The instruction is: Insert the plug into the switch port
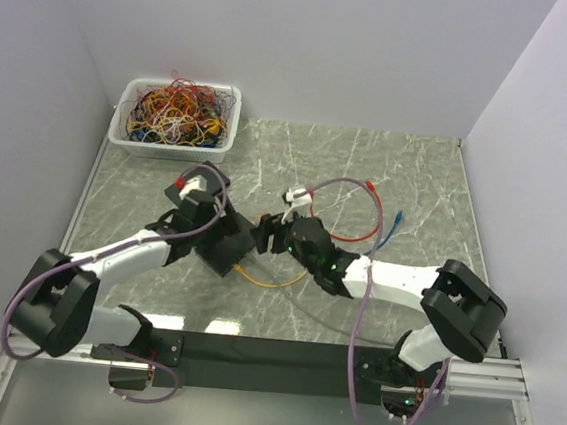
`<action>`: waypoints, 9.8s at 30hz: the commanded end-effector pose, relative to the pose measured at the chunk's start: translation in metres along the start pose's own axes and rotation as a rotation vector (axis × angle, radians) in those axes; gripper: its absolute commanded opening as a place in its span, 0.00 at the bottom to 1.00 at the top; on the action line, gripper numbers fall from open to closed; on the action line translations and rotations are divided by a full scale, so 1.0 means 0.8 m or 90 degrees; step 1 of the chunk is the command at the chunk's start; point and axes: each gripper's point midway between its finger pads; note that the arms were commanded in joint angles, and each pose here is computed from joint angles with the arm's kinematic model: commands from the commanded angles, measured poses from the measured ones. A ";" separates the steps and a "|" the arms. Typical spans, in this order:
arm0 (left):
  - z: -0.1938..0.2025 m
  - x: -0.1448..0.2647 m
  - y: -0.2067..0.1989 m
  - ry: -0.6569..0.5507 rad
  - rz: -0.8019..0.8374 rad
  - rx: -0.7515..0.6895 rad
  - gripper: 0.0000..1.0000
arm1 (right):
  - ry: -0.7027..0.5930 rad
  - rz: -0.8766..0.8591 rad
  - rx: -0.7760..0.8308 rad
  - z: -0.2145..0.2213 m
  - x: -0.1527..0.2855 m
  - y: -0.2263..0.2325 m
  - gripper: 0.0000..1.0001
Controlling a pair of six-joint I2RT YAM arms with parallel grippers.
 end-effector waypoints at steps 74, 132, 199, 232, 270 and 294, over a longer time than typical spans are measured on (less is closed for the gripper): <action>-0.232 0.000 0.153 -0.206 -0.058 0.143 0.99 | 0.262 0.301 -0.091 0.007 -0.112 -0.220 0.62; -0.118 -0.095 -0.020 0.041 0.199 -0.046 0.93 | 0.052 -0.125 -0.082 -0.021 0.007 0.005 0.04; -0.054 -0.125 0.010 0.079 0.104 -0.063 0.92 | 0.250 0.084 0.023 0.063 -0.087 -0.017 0.00; -0.051 -0.123 0.017 0.079 0.089 -0.085 0.91 | 0.257 0.097 0.120 0.073 -0.099 0.000 0.00; -0.032 -0.128 0.013 0.114 0.088 -0.133 0.90 | 0.262 0.065 0.153 0.075 -0.102 0.018 0.00; -0.017 -0.131 0.007 0.139 0.103 -0.125 0.89 | 0.170 0.068 0.235 0.044 -0.133 -0.009 0.00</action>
Point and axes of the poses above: each gripper's point midway between its finger pads, its own x axis back along the fingers, its own y axis along the line the jaws close on, z = x × y, and after that the axes turned 1 degree about x, right-handed
